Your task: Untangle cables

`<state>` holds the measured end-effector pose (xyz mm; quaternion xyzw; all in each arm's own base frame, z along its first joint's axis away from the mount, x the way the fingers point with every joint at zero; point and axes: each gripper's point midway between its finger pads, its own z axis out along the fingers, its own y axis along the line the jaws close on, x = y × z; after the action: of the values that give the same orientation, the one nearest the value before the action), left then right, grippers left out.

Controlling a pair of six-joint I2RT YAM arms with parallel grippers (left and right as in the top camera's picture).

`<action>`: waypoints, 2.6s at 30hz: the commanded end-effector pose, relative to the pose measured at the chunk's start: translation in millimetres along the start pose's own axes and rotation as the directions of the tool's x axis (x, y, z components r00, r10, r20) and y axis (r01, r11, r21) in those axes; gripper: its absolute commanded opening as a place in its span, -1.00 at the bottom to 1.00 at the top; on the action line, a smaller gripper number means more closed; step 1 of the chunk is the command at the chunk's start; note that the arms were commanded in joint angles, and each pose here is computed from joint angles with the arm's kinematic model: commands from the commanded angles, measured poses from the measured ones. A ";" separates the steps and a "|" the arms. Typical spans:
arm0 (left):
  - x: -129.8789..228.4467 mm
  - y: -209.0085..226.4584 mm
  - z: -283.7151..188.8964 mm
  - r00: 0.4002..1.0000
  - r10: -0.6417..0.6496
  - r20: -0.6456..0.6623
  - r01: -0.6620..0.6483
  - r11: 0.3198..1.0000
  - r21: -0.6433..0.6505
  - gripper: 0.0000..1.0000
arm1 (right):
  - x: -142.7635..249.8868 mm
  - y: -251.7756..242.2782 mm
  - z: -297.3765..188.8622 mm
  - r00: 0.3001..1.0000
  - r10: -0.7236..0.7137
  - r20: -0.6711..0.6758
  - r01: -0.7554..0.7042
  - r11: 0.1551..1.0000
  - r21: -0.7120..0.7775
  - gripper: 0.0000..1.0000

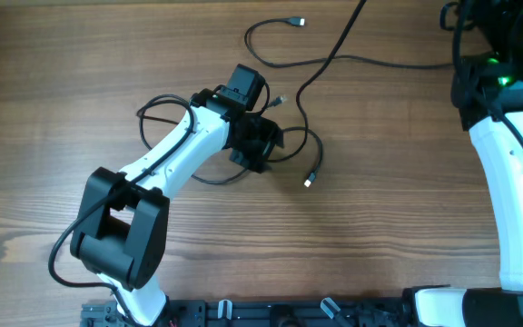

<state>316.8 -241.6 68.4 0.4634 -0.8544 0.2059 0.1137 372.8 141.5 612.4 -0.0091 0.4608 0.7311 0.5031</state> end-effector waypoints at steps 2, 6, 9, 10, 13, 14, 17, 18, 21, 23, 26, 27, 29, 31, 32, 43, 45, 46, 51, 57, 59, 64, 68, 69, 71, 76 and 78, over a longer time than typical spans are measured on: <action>-34.3 14.7 1.0 0.981 -0.004 0.193 0.016 0.998 -0.064 -0.10 | -9.9 16.2 1.8 0.999 0.020 0.048 -0.018 0.999 -0.033 -0.91; -35.6 15.6 0.6 0.980 -0.004 0.201 0.018 0.998 -0.067 -0.43 | -9.8 15.7 1.9 0.999 0.019 0.047 -0.017 0.999 -0.031 -0.91; -43.2 16.1 -1.5 0.971 -0.004 0.240 0.021 0.997 -0.069 -0.90 | -10.2 15.6 1.7 0.999 0.018 0.048 -0.016 0.999 -0.030 -0.91; -46.4 16.3 -2.2 0.966 -0.003 0.257 0.022 0.997 -0.070 -0.92 | -10.2 14.9 1.7 0.999 0.020 0.048 -0.018 0.999 -0.028 -0.91; -55.7 16.7 -5.4 0.957 -0.012 0.291 0.033 0.997 -0.067 -0.92 | -13.1 8.1 0.2 0.998 -0.015 0.055 0.015 1.000 0.001 -0.91; -67.8 16.8 -10.6 0.950 -0.039 0.309 0.059 0.997 -0.055 -0.92 | -18.1 -17.2 -4.1 0.998 -0.032 0.062 0.025 0.995 0.100 -0.92; -86.7 17.4 -18.8 0.938 -0.080 0.338 0.097 0.995 -0.034 -0.92 | -24.5 -53.7 -15.7 0.996 -0.056 0.063 0.039 0.969 0.245 -0.91; -94.7 18.4 -22.3 0.930 -0.098 0.355 0.115 0.993 -0.027 -0.92 | -28.2 -68.7 -22.7 0.995 -0.073 0.065 0.049 0.951 0.306 -0.91; -129.4 19.0 -38.2 0.894 -0.166 0.416 0.172 0.985 0.023 -0.92 | -46.1 -108.3 -50.6 0.983 -0.167 0.076 0.111 0.869 0.482 -0.91; -139.5 14.8 -42.9 0.886 -0.188 0.423 0.181 0.982 0.056 -0.92 | -54.4 -121.2 -63.5 0.975 -0.211 0.075 0.137 0.826 0.546 -0.91; -153.1 1.0 -49.9 0.877 -0.213 0.431 0.173 0.976 0.130 -0.92 | -69.1 -145.5 -92.4 0.962 -0.260 0.084 0.140 0.732 0.667 -0.91; -156.1 -5.4 -51.9 0.875 -0.216 0.433 0.163 0.974 0.157 -0.92 | -74.2 -154.7 -105.4 0.959 -0.271 0.088 0.130 0.690 0.712 -0.91; -159.1 -16.7 -54.6 0.874 -0.217 0.436 0.141 0.970 0.200 -0.92 | -80.6 -168.0 -127.0 0.954 -0.285 0.090 0.112 0.619 0.777 -0.92; -160.2 -26.2 -56.4 0.873 -0.214 0.439 0.119 0.965 0.233 -0.92 | -88.2 -181.1 -153.3 0.947 -0.310 0.087 0.094 0.525 0.846 -0.92; -161.1 -28.8 -57.4 0.871 -0.214 0.443 0.113 0.964 0.242 -0.92 | -90.8 -185.0 -162.8 0.943 -0.321 0.085 0.089 0.489 0.868 -0.91; -166.4 -36.6 -61.7 0.849 -0.215 0.483 0.089 0.959 0.269 -0.92 | -132.5 -213.1 -293.9 0.894 -0.446 0.041 -0.027 0.037 0.999 -0.91; -164.0 -38.5 -60.2 0.850 -0.208 0.484 0.081 0.960 0.270 -0.92 | -135.4 -220.2 -309.2 0.899 -0.436 0.051 -0.053 0.008 0.999 -0.91; -161.3 -41.1 -58.7 0.851 -0.200 0.486 0.070 0.960 0.271 -0.92 | -136.7 -223.2 -316.1 0.900 -0.432 0.057 -0.065 -0.004 0.998 -0.91; -147.7 -54.9 -50.6 0.841 -0.158 0.518 0.008 0.961 0.278 -0.92 | -143.4 -240.6 -349.7 0.906 -0.416 0.081 -0.118 -0.064 0.991 -0.91; -126.7 -72.4 -46.3 0.801 -0.109 0.589 -0.082 0.954 0.288 -0.92 | -149.4 -258.6 -393.2 0.905 -0.411 0.108 -0.186 -0.153 0.971 -0.91; -121.9 -75.9 -46.8 0.774 -0.100 0.625 -0.107 0.952 0.286 -0.92 | -152.4 -264.7 -410.7 0.903 -0.411 0.122 -0.212 -0.181 0.961 -0.91; -116.4 -76.8 -39.3 0.756 -0.081 0.650 -0.127 0.955 0.267 -0.92 | -159.5 -272.0 -451.0 0.892 -0.428 0.148 -0.273 -0.247 0.930 -0.91; -124.1 -76.4 -19.5 0.759 -0.074 0.647 -0.120 0.961 0.251 -0.92 | -162.4 -277.3 -486.7 0.885 -0.431 0.178 -0.322 -0.290 0.901 -0.91; -125.0 -77.5 -13.2 0.765 -0.071 0.640 -0.121 0.960 0.251 -0.92 | -163.1 -277.9 -495.7 0.882 -0.433 0.185 -0.335 -0.301 0.893 -0.91; -125.0 -81.0 1.4 0.788 -0.062 0.613 -0.124 0.959 0.257 -0.92 | -162.8 -280.3 -510.6 0.880 -0.431 0.197 -0.353 -0.321 0.879 -0.91; -126.7 -88.2 22.4 0.811 -0.054 0.582 -0.134 0.952 0.275 -0.92 | -158.6 -285.3 -544.0 0.877 -0.423 0.228 -0.396 -0.367 0.842 -0.91; -126.2 -91.7 25.4 0.812 -0.053 0.582 -0.143 0.948 0.286 -0.92 | -156.1 -289.2 -553.8 0.878 -0.416 0.238 -0.405 -0.380 0.831 -0.91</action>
<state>459.9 -204.6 30.1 0.4934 -0.8154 0.1959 -0.2308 426.5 -310.1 193.8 0.5782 0.7162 0.0113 0.3908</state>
